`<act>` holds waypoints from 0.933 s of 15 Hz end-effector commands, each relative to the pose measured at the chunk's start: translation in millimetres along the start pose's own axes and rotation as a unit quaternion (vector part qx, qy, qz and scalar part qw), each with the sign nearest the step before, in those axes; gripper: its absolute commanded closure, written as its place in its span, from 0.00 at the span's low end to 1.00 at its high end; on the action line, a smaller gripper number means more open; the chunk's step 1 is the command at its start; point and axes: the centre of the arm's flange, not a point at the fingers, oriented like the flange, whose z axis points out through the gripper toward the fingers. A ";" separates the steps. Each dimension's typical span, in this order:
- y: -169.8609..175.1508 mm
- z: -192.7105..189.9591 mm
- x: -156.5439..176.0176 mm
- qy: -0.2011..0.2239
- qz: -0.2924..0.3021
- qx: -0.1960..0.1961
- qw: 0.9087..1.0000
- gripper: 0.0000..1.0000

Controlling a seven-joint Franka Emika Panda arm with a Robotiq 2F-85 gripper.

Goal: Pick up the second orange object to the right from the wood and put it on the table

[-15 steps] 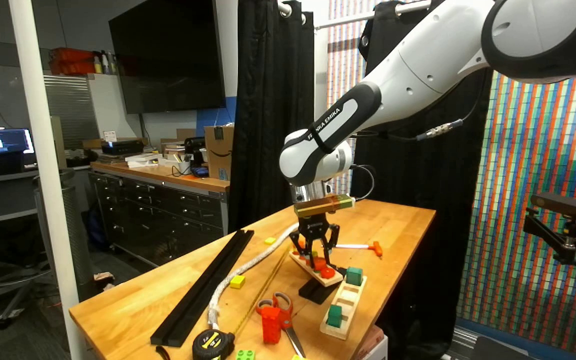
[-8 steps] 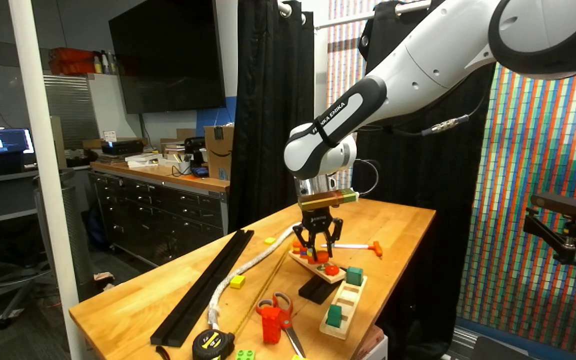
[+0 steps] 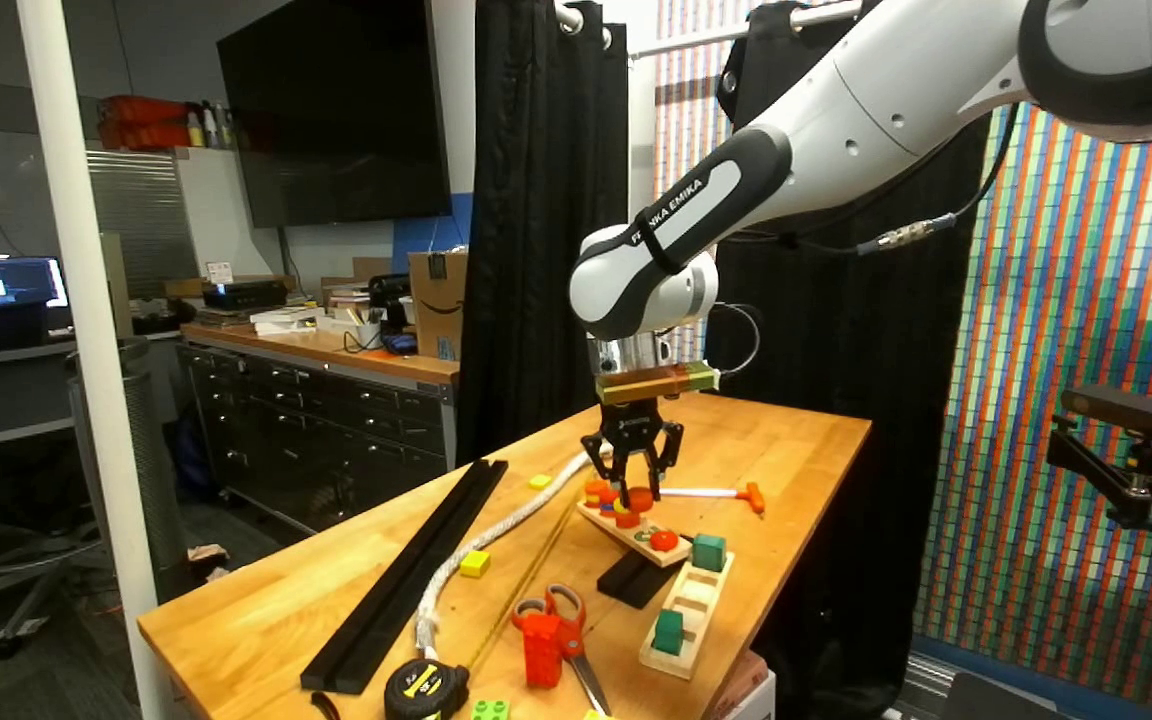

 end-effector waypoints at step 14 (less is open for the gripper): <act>-53.5 27.6 -6.8 -0.015 -0.166 0.008 0.986 0.83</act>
